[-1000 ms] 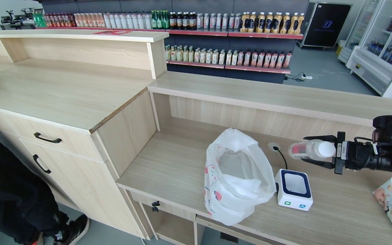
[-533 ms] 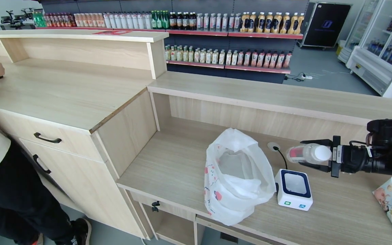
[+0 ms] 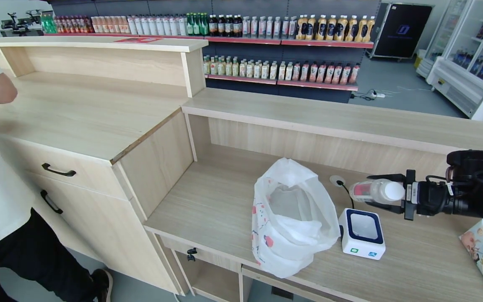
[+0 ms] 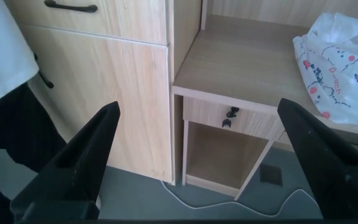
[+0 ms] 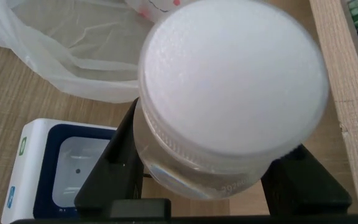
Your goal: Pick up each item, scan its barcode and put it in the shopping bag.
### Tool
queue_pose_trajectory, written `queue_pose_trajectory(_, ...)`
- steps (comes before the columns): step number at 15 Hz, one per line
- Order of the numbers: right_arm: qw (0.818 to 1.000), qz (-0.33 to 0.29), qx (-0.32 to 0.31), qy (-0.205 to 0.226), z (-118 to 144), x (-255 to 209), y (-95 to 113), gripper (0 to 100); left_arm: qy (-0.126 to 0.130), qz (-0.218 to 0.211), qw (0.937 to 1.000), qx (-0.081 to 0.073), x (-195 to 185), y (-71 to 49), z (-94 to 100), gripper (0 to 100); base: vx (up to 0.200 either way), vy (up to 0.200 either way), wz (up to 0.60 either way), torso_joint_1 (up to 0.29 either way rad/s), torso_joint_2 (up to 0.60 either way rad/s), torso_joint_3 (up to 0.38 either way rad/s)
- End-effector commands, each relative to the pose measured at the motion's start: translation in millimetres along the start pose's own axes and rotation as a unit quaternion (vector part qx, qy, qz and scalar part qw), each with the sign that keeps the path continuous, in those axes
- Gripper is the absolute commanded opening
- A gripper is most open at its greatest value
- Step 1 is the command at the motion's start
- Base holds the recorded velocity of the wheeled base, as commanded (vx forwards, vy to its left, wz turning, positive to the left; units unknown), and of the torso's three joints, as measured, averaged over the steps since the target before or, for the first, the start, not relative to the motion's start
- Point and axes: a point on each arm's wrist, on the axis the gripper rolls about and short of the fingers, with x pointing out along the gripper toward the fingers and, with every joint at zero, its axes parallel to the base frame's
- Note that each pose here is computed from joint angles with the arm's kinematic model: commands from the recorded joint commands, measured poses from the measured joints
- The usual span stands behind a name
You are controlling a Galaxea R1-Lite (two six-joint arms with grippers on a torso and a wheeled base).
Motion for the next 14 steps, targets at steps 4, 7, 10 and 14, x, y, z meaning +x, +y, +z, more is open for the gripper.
queue_pose_trajectory(4,1.0,-0.002,-0.006,-0.009,-5.1,3.9,2.3,0,0.001,0.0,1.0,0.0,0.1,0.0,0.0,100,0.0,0.0,0.0,0.0,0.0,0.0)
queue_pose_trajectory(7,1.0,-0.001,-0.004,-0.009,-5.0,3.9,3.5,0,0.001,0.0,1.0,0.0,0.1,0.0,0.0,100,0.0,0.0,0.0,0.0,0.0,0.0)
queue_pose_trajectory(10,1.0,-0.001,-0.006,-0.011,-5.4,4.8,3.3,0,0.001,0.0,1.0,0.0,0.1,0.0,0.0,100,0.0,0.0,0.0,0.0,0.0,0.0)
queue_pose_trajectory(14,1.0,-0.002,-0.006,-0.013,-5.0,4.6,2.9,0,0.001,0.0,1.0,0.0,0.1,0.0,0.0,100,0.0,0.0,0.0,0.0,0.0,0.0)
